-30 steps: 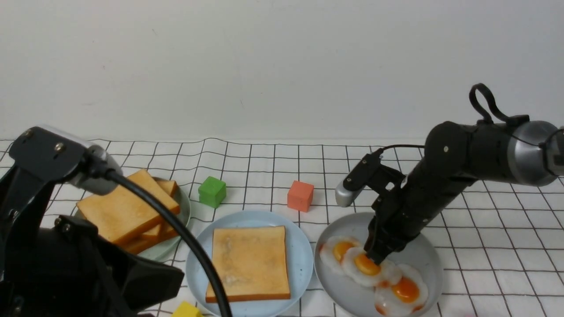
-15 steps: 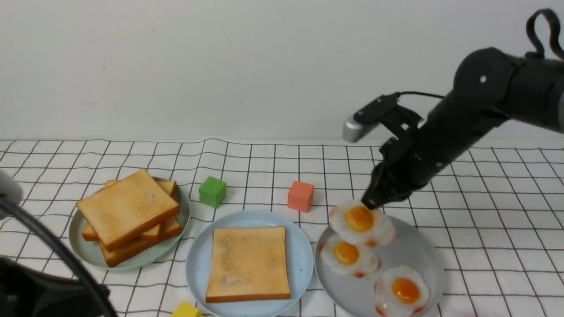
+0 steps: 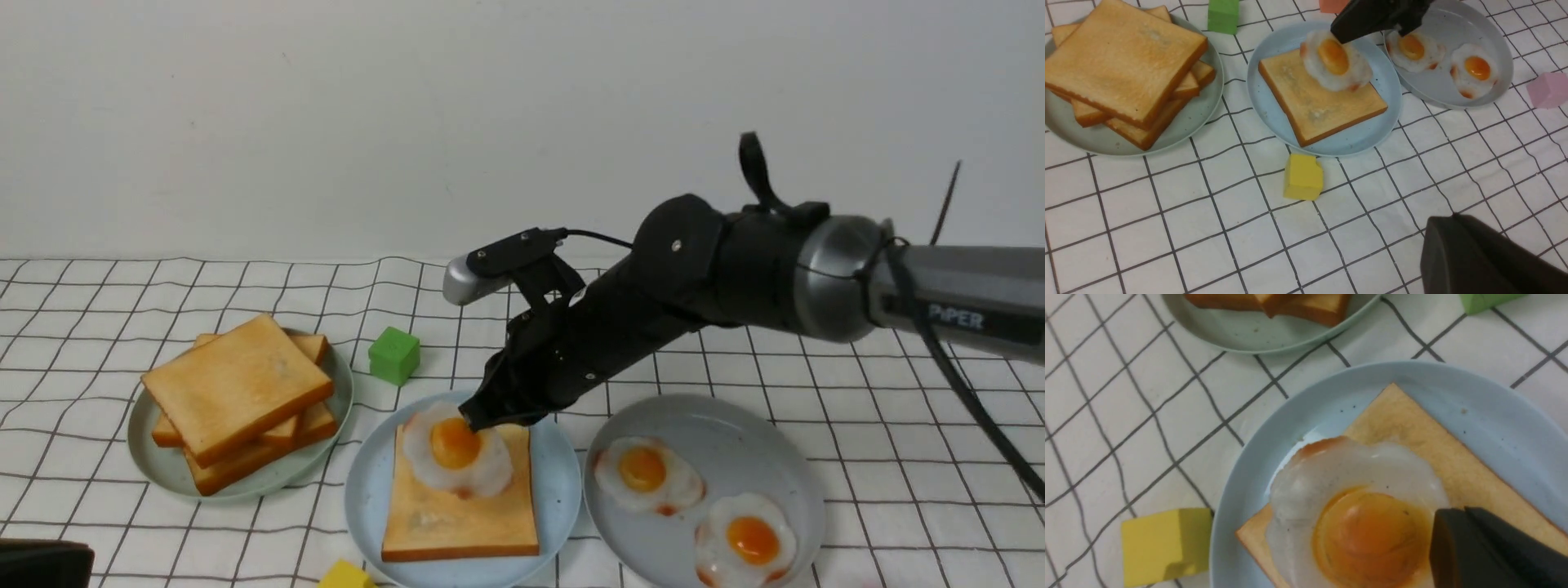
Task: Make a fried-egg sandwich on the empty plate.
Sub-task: Use the right arm to place the fried egg on the slice of bread in the middle, then use the left arm to grab a slice of bread
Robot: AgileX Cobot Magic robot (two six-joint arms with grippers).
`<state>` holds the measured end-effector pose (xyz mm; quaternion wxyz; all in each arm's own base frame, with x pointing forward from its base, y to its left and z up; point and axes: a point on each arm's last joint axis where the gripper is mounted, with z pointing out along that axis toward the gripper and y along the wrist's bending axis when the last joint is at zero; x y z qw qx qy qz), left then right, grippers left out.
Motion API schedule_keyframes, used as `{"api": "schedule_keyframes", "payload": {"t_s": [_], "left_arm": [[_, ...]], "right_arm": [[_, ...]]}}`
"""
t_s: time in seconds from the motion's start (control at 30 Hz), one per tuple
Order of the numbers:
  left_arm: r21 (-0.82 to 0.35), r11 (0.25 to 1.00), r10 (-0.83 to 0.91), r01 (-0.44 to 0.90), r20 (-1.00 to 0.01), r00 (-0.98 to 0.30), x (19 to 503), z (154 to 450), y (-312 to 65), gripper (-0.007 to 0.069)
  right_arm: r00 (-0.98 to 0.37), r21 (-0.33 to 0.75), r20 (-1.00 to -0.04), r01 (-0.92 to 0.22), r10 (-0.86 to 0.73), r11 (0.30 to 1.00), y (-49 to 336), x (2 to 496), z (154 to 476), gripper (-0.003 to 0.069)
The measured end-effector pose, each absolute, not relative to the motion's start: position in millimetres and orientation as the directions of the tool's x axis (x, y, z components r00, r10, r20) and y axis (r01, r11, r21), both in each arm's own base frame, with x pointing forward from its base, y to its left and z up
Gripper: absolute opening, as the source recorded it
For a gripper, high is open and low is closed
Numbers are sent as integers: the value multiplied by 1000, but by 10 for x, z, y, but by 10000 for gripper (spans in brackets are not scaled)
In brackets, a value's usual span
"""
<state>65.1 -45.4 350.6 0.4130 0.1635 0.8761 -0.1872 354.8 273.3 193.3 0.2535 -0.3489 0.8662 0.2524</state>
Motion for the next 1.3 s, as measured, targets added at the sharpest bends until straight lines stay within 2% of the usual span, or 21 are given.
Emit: {"api": "schedule_keyframes", "payload": {"t_s": [0.13, 0.27, 0.33, 0.4, 0.43, 0.5, 0.53, 0.57, 0.6, 0.67, 0.77, 0.83, 0.93, 1.07, 1.2, 1.23, 1.27, 1.3], "left_arm": [[-194, 877, 130, 440, -785, -606, 651, 3506, -454, 6], [-193, 877, 129, 440, -787, -603, 654, 3508, -453, 11], [-191, 878, 125, 440, -795, -594, 664, 3517, -455, 13], [-193, 879, 116, 435, -800, -589, 676, 3525, -458, 14], [-199, 883, 98, 424, -807, -583, 710, 3534, -470, 15], [-220, 893, 52, 394, -816, -575, 805, 3519, -510, 17], [-223, 894, 48, 390, -816, -576, 817, 3513, -515, 18], [-253, 901, 1, 351, -811, -585, 937, 3461, -576, 18], [-275, 902, -27, 333, -806, -591, 986, 3440, -604, 18], [-324, 904, -87, 280, -779, -621, 1149, 3372, -705, 18], [-366, 909, -145, 199, -726, -672, 1438, 3277, -881, 18], [-350, 925, -156, 149, -705, -692, 1610, 3262, -951, 18], [-331, 941, -188, 69, -682, -706, 1859, 3306, -981, 19], [-308, 945, -293, -111, -643, -708, 2284, 3384, -752, 20], [-358, 898, -421, -257, -526, -739, 2580, 3261, -330, 20], [-356, 899, -417, -253, -524, -743, 2588, 3251, -310, 20], [-409, 858, -487, -310, -455, -746, 2655, 3170, -127, 20], [-433, 839, -514, -330, -429, -743, 2684, 3136, -46, 21]], "right_arm": [[-635, 261, -610, -725, -474, 637, 2739, 3567, 1867, 127], [-634, 262, -616, -724, -467, 638, 2739, 3567, 1891, 293], [-621, 257, -630, -734, -467, 629, 2721, 3546, 2004, 365], [-602, 248, -646, -748, -470, 616, 2684, 3522, 2140, 392], [-562, 225, -675, -774, -478, 592, 2618, 3478, 2364, 406], [-489, 176, -734, -807, -471, 564, 2433, 3362, 2852, 395], [-489, 177, -732, -809, -475, 560, 2433, 3357, 2850, 392], [-443, 147, -769, -824, -461, 548, 2249, 3223, 3233, 351], [-433, 137, -777, -825, -457, 548, 2180, 3172, 3352, 319], [-420, 123, -798, -816, -432, 566, 1923, 2974, 3729, 204], [-424, 90, -799, -785, -426, 614, 1613, 2713, 4047, 39], [-427, 62, -796, -762, -429, 644, 1443, 2515, 4178, -7], [-435, 33, -786, -739, -439, 673, 1306, 2319, 4199, -10], [-405, -7, -795, -739, -452, 674, 1127, 1936, 4134, -10], [-338, -15, -824, -789, -454, 615, 1070, 1642, 3934, -7], [-335, -12, -825, -795, -455, 607, 1075, 1632, 3911, -6], [-309, -9, -834, -821, -458, 571, 1085, 1566, 3859, -6], [-291, -16, -835, -837, -468, 548, 1095, 1550, 3825, -4]]}}
